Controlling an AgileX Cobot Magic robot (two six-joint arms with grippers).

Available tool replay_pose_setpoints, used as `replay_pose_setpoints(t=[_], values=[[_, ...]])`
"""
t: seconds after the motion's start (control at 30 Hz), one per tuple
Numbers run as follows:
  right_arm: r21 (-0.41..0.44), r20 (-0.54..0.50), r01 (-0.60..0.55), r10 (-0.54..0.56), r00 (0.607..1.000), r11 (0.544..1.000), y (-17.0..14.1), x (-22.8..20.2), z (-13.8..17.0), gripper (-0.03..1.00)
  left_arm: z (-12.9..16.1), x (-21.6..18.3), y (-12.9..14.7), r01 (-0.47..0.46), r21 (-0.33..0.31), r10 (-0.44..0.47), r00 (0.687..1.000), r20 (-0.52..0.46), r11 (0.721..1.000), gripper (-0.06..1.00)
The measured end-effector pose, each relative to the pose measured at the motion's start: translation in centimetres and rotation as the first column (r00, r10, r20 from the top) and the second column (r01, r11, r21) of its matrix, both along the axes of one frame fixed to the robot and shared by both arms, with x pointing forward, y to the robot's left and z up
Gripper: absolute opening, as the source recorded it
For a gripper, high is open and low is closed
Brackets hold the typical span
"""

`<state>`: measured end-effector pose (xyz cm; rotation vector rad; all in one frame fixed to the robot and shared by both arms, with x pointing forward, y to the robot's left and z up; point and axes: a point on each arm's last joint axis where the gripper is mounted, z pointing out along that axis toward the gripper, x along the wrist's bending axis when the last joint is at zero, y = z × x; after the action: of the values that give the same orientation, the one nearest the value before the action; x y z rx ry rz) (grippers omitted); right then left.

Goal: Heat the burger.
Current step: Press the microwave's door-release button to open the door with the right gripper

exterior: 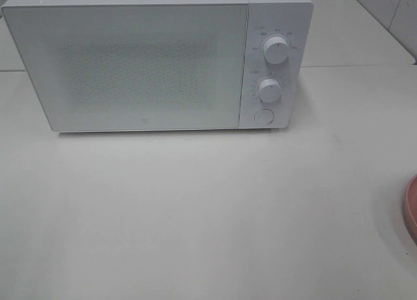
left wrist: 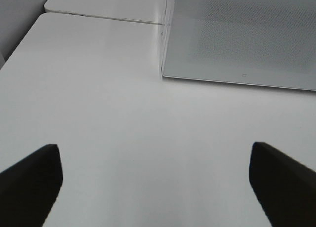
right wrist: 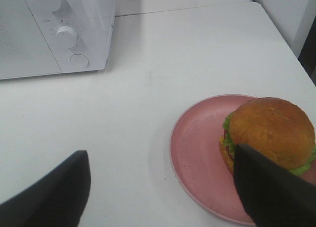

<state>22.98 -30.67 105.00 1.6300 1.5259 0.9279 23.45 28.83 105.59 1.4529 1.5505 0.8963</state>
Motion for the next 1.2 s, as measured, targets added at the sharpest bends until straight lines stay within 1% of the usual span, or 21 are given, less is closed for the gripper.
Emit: replay_pose_setpoints(t=[0.8,0.87,1.2], values=[[0.0,0.001,0.0,0.0,1.0,1.0,0.0,0.0,0.1,0.75,0.0,0.0,0.0,0.0,0.0,0.0,1.0,0.0,1.0,0.97],[-0.001,0.002,-0.002,0.002,1.0,1.0,0.1,0.7,1.0,0.75,0.0,0.0,0.0,0.0,0.0,0.0,1.0,0.0,1.0,0.97],[0.002,0.043,-0.009,0.008,0.999,1.0,0.3,2.7,2.1,0.75,0.0,0.0,0.0,0.0,0.0,0.0,1.0,0.0,1.0,0.97]])
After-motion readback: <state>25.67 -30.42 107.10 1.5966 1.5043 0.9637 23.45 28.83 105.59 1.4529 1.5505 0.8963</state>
